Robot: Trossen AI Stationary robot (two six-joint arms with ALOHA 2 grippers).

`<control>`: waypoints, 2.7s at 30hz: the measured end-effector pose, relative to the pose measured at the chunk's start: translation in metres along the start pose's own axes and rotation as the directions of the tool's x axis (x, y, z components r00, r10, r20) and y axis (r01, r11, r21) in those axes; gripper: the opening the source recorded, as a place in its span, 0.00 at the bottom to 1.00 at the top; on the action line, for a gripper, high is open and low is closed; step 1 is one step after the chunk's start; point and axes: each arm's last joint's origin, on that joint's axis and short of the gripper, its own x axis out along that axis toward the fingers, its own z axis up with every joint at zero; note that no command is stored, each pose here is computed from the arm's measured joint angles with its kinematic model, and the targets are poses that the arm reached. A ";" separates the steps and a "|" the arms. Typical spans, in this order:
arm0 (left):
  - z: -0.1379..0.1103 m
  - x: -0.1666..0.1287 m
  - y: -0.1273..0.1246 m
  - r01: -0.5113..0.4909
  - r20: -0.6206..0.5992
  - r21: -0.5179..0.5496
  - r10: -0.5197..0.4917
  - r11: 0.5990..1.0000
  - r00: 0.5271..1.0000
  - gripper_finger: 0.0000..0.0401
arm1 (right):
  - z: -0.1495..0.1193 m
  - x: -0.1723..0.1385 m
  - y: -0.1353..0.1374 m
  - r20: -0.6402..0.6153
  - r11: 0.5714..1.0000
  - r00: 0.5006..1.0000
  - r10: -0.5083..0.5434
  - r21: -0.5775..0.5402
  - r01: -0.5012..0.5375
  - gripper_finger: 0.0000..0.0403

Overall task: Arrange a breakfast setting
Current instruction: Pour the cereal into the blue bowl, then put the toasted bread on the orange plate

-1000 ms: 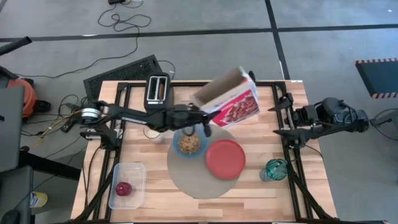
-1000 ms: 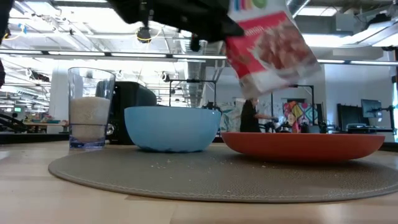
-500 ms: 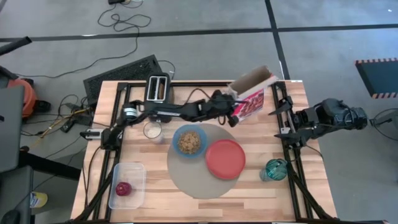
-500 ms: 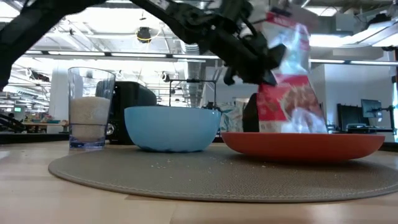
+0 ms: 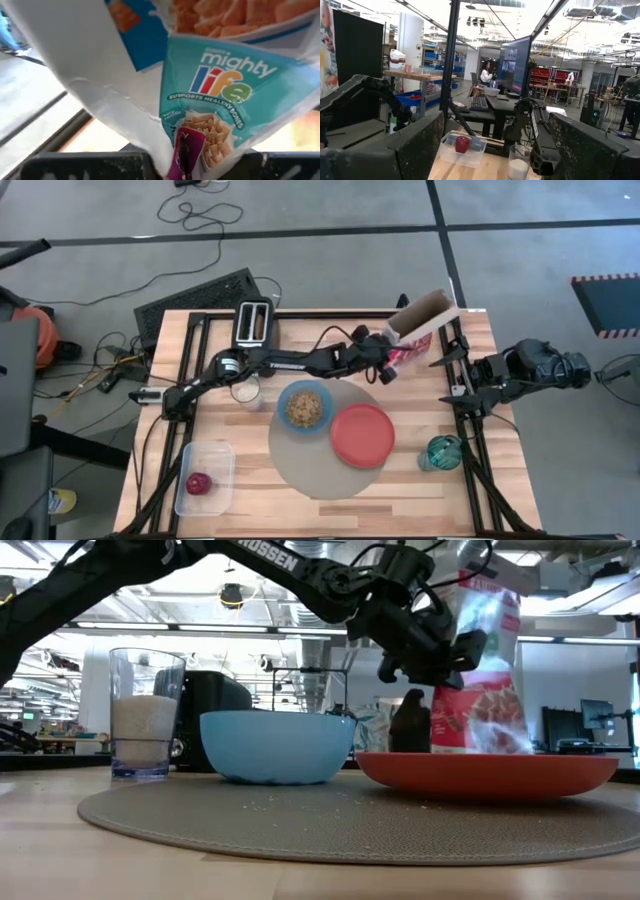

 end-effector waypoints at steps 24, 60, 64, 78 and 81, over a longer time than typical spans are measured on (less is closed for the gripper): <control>0.000 0.000 -0.002 0.025 0.000 -0.002 -0.025 1.000 1.000 0.45 | -0.002 0.000 0.000 -0.023 1.000 1.000 0.004 0.011 -0.004 0.96; 0.037 -0.067 -0.007 -0.015 -0.183 0.078 0.029 0.997 0.983 0.75 | -0.005 0.000 0.001 -0.052 0.999 0.999 0.014 0.031 -0.013 0.96; 0.044 -0.083 -0.012 -0.016 -0.207 0.103 0.037 0.995 0.978 0.75 | -0.006 0.000 0.001 -0.060 0.999 0.998 0.014 0.033 -0.012 0.96; 0.071 -0.192 -0.046 0.114 -0.323 0.206 -0.042 0.972 0.945 0.75 | -0.018 0.011 0.005 -0.161 0.995 0.985 0.058 0.089 -0.044 0.96; 0.071 -0.214 -0.050 0.071 -0.340 0.233 0.012 0.970 0.941 0.75 | -0.024 0.020 0.009 -0.207 0.992 0.974 0.094 0.106 -0.073 0.96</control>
